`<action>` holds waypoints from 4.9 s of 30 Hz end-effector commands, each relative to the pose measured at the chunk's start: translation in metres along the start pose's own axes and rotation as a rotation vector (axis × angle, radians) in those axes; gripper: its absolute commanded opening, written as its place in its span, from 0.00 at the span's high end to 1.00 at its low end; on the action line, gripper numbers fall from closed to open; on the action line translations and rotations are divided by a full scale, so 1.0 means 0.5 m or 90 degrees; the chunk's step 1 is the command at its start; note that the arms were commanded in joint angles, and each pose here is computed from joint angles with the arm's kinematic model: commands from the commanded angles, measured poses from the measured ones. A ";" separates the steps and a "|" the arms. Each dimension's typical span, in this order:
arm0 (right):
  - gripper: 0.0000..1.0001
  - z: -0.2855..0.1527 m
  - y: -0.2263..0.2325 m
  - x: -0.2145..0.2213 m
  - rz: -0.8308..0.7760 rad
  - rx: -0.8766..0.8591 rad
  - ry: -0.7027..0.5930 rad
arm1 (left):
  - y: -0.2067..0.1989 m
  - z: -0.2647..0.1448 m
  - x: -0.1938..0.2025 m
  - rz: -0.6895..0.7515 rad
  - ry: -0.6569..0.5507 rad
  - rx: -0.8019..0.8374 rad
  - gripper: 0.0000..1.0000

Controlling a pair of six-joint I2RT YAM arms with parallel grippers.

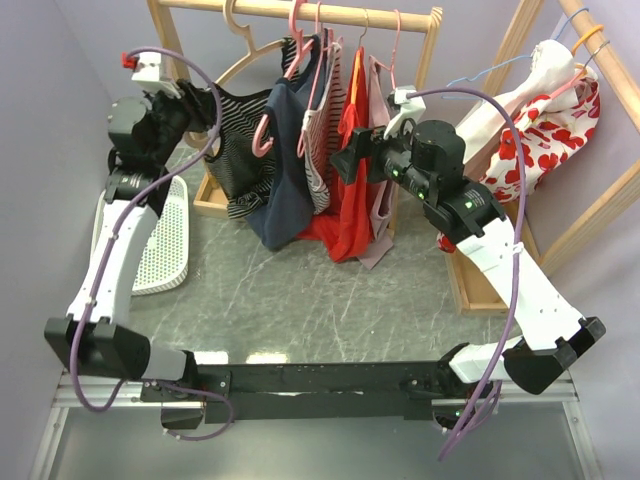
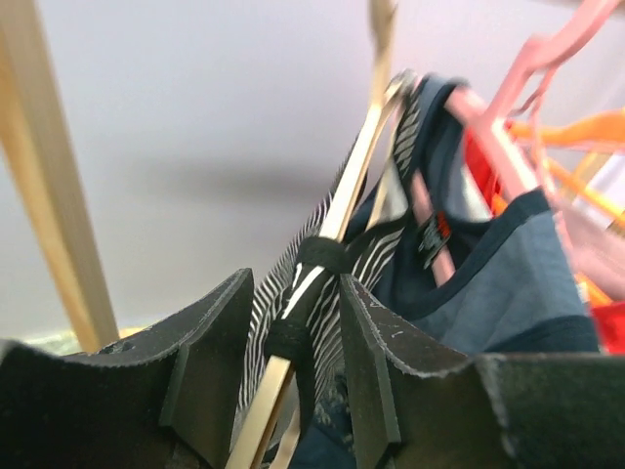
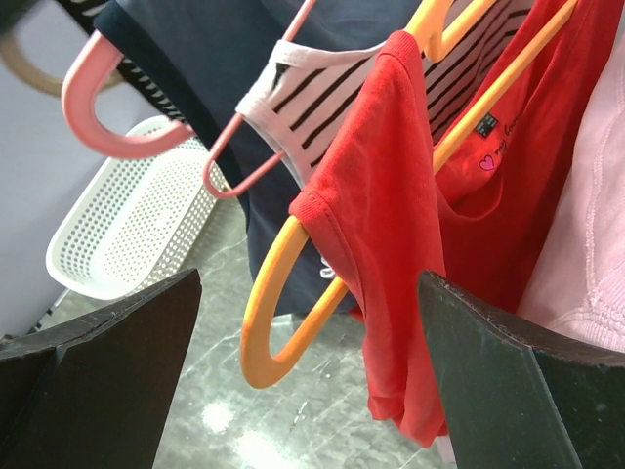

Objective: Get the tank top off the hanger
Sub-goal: Pick up the hanger from the clothesline.

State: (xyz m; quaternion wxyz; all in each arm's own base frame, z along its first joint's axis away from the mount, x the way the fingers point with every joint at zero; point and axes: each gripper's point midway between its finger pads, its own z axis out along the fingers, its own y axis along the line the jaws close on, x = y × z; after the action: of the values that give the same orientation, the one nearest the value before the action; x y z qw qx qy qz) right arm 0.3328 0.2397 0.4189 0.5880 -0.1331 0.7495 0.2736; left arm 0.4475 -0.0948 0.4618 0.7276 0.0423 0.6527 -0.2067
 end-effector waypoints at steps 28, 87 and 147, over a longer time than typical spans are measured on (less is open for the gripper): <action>0.00 -0.016 0.011 -0.010 0.011 -0.015 -0.027 | 0.000 -0.016 -0.037 0.048 -0.034 -0.004 0.83; 0.00 0.014 -0.001 0.045 0.028 -0.008 0.013 | -0.059 0.083 -0.105 0.065 -0.001 0.185 0.99; 0.00 -0.083 0.045 -0.017 0.014 -0.073 -0.034 | -0.202 -0.507 -0.318 0.044 -0.043 -0.001 0.99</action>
State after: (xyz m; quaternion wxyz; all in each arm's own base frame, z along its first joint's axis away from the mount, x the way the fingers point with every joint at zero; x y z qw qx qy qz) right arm 0.3034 0.2369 0.4214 0.5828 -0.1396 0.7360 0.3148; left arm 0.2001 -0.0522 0.5755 0.7353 0.0183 0.6578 -0.1621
